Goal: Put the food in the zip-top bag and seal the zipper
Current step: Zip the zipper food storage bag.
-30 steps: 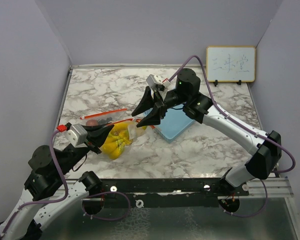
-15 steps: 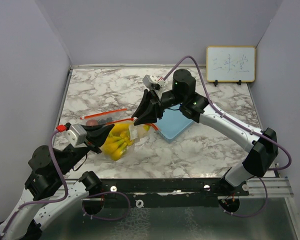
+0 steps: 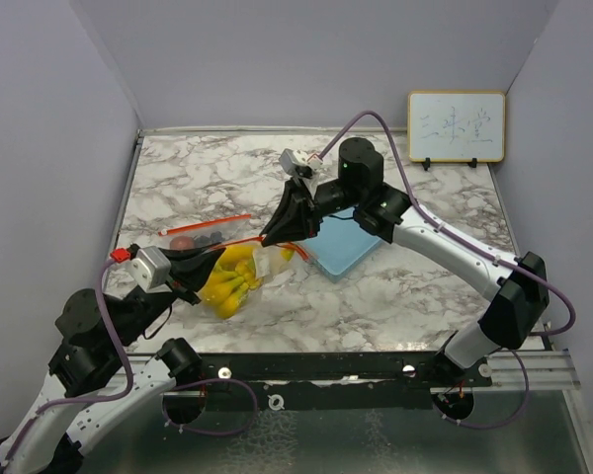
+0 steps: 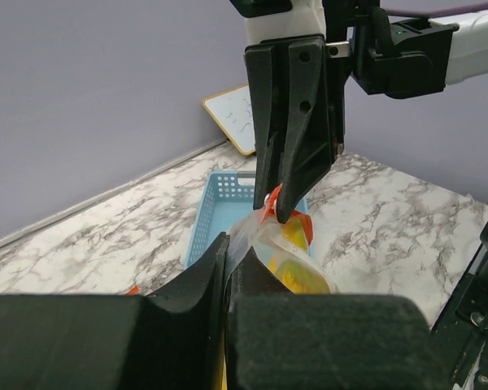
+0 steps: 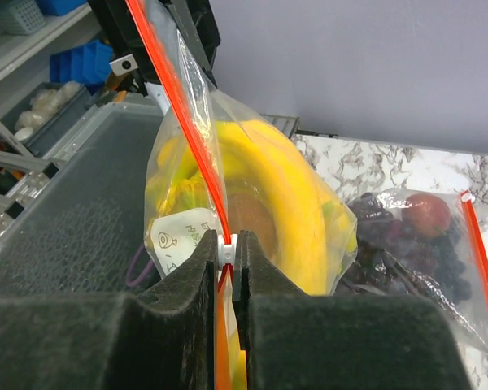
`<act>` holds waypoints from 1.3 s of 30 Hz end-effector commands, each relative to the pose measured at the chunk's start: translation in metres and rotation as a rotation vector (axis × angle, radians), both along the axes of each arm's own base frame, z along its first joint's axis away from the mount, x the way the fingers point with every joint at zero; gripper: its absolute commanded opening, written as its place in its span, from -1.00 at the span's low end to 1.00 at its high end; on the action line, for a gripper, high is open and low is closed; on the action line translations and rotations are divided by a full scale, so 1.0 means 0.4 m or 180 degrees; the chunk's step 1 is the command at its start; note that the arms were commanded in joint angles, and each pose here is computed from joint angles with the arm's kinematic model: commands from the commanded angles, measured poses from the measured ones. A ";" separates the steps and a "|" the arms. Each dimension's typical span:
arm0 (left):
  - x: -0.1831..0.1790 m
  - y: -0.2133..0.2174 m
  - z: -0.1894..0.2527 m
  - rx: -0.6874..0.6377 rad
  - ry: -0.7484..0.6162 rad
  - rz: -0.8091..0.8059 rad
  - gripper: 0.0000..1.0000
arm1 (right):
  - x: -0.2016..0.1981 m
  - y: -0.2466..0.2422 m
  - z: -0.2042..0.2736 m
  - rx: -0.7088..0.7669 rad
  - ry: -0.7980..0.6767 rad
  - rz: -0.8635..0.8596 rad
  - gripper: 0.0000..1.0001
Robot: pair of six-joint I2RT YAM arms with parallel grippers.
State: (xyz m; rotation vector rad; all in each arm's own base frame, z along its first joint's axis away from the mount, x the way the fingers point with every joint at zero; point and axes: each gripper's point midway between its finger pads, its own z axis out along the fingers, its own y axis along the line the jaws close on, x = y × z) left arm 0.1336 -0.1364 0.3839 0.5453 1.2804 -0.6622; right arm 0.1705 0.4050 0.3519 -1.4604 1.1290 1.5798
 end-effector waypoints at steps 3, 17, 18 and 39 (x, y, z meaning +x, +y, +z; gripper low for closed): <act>-0.020 0.089 0.098 -0.0491 -0.0329 0.0337 -1.00 | 0.039 -0.002 -0.045 -0.0233 -0.0095 -0.0406 -0.94; -0.023 0.189 0.118 -0.0802 -0.0396 0.0809 -1.00 | 0.056 -0.052 -0.092 -0.0364 -0.0136 -0.0719 -0.95; -0.022 0.190 0.117 -0.0801 -0.0391 0.0816 -1.00 | 0.062 -0.056 -0.094 -0.0378 -0.0140 -0.0765 -0.95; -0.006 0.173 0.098 -0.0812 -0.0370 0.0809 -1.00 | 0.103 -0.120 -0.100 -0.0353 0.0019 -0.0925 -0.95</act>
